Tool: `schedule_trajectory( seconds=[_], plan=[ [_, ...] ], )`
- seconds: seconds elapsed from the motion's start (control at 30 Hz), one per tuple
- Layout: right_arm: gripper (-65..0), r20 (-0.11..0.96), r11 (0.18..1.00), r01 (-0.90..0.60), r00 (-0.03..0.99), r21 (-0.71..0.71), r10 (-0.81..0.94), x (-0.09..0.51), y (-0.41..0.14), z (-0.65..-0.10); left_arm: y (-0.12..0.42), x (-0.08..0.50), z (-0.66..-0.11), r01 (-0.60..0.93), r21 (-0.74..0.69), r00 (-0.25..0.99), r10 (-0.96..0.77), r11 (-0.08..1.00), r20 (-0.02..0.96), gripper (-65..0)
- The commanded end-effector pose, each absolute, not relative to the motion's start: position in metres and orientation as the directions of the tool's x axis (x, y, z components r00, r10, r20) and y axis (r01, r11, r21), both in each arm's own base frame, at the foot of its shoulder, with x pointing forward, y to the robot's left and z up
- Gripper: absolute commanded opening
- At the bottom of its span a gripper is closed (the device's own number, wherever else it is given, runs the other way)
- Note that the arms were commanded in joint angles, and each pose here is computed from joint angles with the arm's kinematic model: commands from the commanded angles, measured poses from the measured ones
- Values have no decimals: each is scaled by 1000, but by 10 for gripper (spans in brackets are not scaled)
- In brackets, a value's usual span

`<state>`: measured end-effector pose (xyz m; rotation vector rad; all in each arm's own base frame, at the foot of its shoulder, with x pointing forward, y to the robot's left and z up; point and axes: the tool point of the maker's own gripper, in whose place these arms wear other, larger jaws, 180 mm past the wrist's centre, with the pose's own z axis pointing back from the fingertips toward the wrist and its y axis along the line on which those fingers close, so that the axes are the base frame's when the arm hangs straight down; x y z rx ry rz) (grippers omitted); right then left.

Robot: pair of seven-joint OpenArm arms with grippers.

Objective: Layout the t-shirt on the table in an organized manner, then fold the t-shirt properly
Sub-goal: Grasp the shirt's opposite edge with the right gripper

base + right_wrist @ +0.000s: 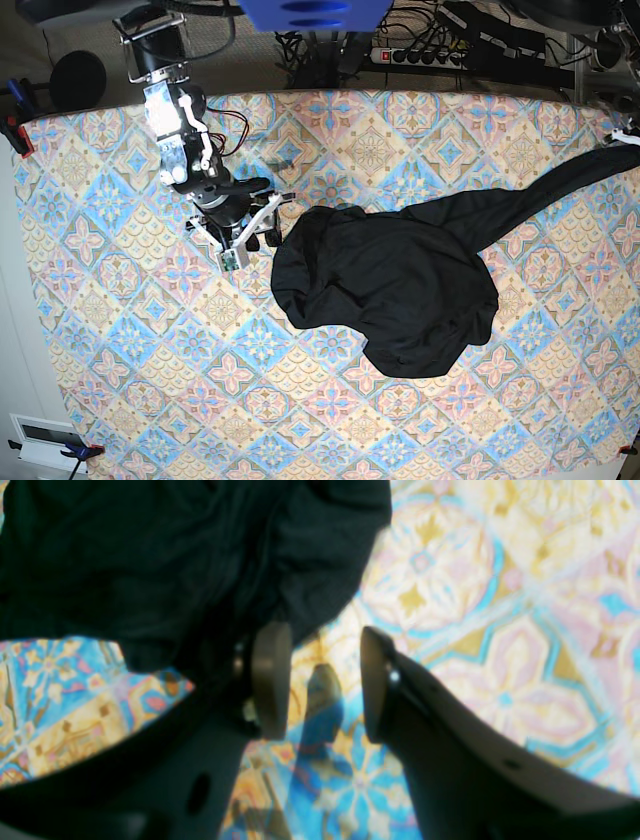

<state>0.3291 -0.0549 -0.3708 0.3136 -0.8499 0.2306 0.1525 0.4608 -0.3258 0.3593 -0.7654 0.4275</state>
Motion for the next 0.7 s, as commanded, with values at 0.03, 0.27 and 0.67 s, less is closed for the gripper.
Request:
schedule_trajectory(
  seconds=[0.03,0.27,0.67],
  plan=[
    [-420,790,921,-348,608,177,78,334,-48,-361,466,160,-310,-487,174,625,203,856,754,-629],
    [-418,739,917,-351,666,189,103,324,-42,-388,461,157,-316,-494,159,624,222,855,749,-599],
    [-417,752,897,-394,649,201,116,337,-16,-381,439,162,-336,-449,133,658,227,883,719,-578]
  ],
)
